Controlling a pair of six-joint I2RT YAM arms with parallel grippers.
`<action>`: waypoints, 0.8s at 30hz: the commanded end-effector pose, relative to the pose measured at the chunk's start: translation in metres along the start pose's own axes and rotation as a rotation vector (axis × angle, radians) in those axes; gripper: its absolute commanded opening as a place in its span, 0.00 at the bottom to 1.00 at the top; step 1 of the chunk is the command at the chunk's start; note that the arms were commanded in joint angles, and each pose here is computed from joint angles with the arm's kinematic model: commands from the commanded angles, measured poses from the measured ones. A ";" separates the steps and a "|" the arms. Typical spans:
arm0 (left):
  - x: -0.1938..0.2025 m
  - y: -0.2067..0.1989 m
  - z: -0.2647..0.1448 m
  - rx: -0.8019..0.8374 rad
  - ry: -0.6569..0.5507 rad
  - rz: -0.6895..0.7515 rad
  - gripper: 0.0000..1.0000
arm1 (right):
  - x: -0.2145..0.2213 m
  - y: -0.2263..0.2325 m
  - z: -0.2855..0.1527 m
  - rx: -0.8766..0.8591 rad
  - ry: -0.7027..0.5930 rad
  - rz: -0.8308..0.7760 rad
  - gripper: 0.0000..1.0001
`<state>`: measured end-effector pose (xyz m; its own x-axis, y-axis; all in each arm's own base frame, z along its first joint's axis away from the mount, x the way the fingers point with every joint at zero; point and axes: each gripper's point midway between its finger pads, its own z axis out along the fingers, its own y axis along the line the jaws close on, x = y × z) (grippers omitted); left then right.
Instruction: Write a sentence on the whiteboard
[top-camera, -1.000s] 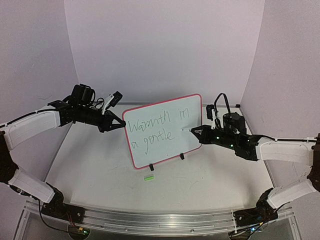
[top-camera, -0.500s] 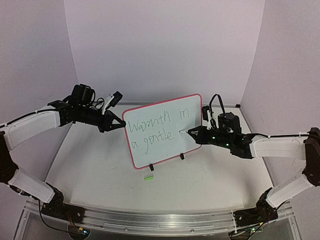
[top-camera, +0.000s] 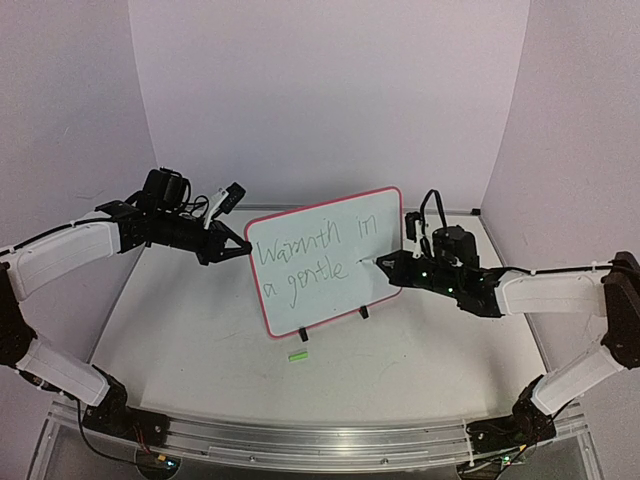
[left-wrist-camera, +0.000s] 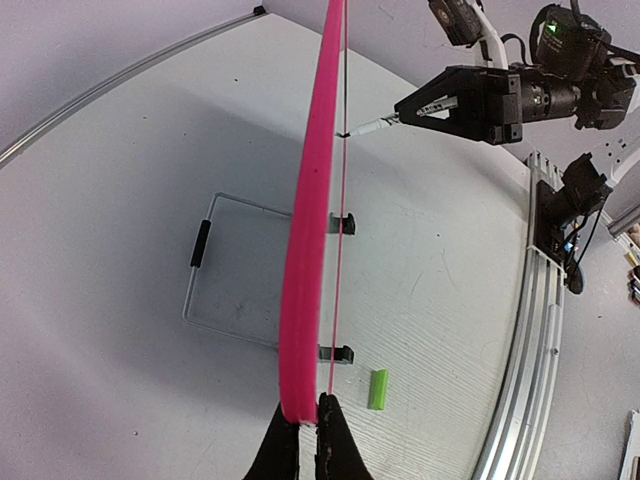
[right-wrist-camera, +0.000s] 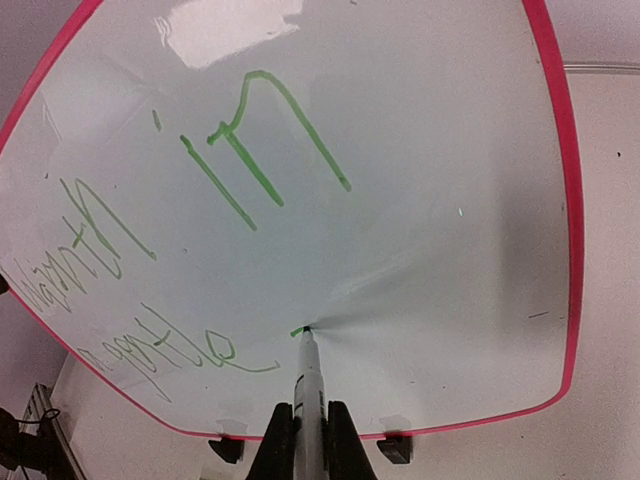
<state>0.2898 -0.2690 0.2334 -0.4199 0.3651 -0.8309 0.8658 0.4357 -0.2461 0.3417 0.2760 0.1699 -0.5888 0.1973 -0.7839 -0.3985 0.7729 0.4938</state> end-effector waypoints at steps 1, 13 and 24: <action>0.037 0.000 0.009 -0.013 0.143 -0.029 0.00 | -0.025 -0.003 -0.008 0.034 -0.109 0.018 0.00; 0.037 0.000 0.008 -0.013 0.142 -0.029 0.00 | -0.025 0.012 -0.022 -0.034 -0.087 0.015 0.00; 0.037 0.000 0.009 -0.013 0.143 -0.028 0.00 | -0.032 0.023 -0.007 -0.066 -0.068 0.013 0.00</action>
<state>0.2896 -0.2689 0.2332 -0.4201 0.3659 -0.8304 0.8658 0.4357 -0.2460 0.3361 0.2743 0.1904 -0.5697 0.2275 -0.7897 -0.4176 0.7475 0.5165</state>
